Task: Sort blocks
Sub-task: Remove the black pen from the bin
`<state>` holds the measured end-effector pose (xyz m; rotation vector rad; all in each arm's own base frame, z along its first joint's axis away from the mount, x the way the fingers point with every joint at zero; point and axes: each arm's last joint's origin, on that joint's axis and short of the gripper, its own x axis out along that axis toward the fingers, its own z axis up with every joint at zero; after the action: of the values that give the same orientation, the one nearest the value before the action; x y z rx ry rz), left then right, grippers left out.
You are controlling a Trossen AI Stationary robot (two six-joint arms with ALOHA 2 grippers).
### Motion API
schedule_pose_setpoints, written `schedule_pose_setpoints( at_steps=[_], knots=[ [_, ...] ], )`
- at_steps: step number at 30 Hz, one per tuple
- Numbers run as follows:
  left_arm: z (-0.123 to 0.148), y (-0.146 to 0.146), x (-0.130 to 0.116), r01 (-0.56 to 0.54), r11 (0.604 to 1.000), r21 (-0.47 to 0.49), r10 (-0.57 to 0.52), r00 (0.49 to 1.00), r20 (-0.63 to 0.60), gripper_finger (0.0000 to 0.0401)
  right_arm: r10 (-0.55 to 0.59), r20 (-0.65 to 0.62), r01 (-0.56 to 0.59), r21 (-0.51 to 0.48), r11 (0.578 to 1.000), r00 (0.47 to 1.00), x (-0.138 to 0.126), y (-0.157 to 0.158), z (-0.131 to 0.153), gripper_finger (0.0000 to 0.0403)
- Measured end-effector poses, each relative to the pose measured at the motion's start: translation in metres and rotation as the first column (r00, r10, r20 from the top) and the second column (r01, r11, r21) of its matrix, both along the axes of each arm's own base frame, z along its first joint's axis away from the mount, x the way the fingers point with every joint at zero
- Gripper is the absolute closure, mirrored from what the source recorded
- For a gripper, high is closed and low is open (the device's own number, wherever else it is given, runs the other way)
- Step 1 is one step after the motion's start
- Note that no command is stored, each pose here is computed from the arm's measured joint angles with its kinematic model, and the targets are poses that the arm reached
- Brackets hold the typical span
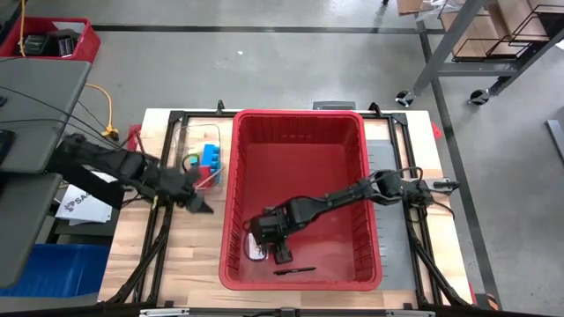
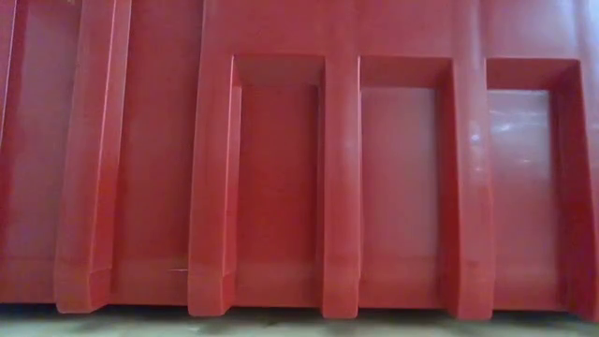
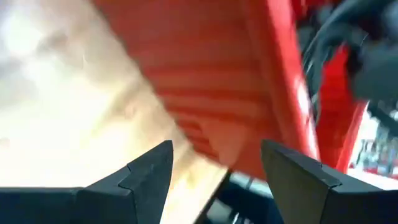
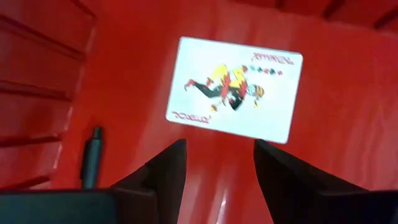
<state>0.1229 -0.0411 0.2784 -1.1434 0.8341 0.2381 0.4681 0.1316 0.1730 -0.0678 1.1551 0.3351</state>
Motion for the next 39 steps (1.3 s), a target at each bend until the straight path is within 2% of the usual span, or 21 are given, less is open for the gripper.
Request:
schedule_pose_setpoints(
  at_steps=[3, 6, 10, 14, 18, 19, 21, 26, 30, 35, 39],
  knots=[
    [-0.008, -0.02, 0.002, 0.058, 0.998, 0.001, -0.058, 0.998, -0.037, 0.0169, 0.021, 0.031, -0.021, 0.002, 1.0, 0.999, 0.002, 0.002, 0.003, 0.0224],
    [-0.028, -0.042, 0.007, 0.083, 0.996, 0.019, -0.081, 0.992, -0.093, 0.0177, 0.025, 0.059, -0.026, 0.01, 1.0, 0.998, 0.004, 0.006, 0.002, 0.0224],
    [-0.057, -0.064, 0.018, 0.085, 0.995, 0.048, -0.077, 0.986, -0.148, 0.0212, -0.01, 0.08, 0.01, 0.005, 1.0, 0.997, 0.006, 0.007, 0.001, 0.0224],
    [-0.076, -0.08, 0.034, 0.119, 0.991, 0.063, -0.108, 0.981, -0.162, 0.0281, -0.086, 0.086, 0.089, -0.033, 0.995, 0.993, 0.008, 0.003, -0.002, 0.0224],
    [-0.087, -0.093, 0.048, 0.158, 0.986, 0.058, -0.149, 0.98, -0.133, 0.0376, -0.108, 0.038, 0.109, -0.033, 0.994, 0.993, 0.011, 0.001, -0.021, 0.0224],
    [-0.089, -0.095, 0.051, 0.16, 0.986, 0.055, -0.152, 0.981, -0.124, 0.0387, -0.114, 0.024, 0.114, -0.037, 0.993, 0.993, 0.011, 0.001, -0.028, 0.0224],
    [-0.094, -0.097, 0.053, 0.167, 0.984, 0.066, -0.157, 0.979, -0.129, 0.039, -0.126, 0.018, 0.126, -0.054, 0.991, 0.992, 0.012, 0.001, -0.035, 0.0224],
    [-0.101, -0.101, 0.058, 0.164, 0.985, 0.061, -0.154, 0.977, -0.146, 0.0397, -0.243, 0.029, 0.245, -0.09, 0.965, 0.97, 0.013, -0.001, -0.039, 0.0224],
    [-0.103, -0.102, 0.06, 0.167, 0.984, 0.058, -0.157, 0.976, -0.147, 0.0397, -0.255, 0.049, 0.259, -0.124, 0.958, 0.966, 0.015, -0.004, -0.035, 0.0224],
    [-0.103, -0.103, 0.06, 0.169, 0.984, 0.059, -0.159, 0.977, -0.144, 0.04, -0.289, 0.015, 0.289, -0.135, 0.948, 0.957, 0.012, -0.005, -0.028, 0.0224],
    [-0.103, -0.103, 0.06, 0.164, 0.984, 0.065, -0.154, 0.978, -0.141, 0.04, -0.286, 0.083, 0.295, -0.142, 0.945, 0.955, 0.017, -0.005, -0.015, 0.0224]
  ],
)
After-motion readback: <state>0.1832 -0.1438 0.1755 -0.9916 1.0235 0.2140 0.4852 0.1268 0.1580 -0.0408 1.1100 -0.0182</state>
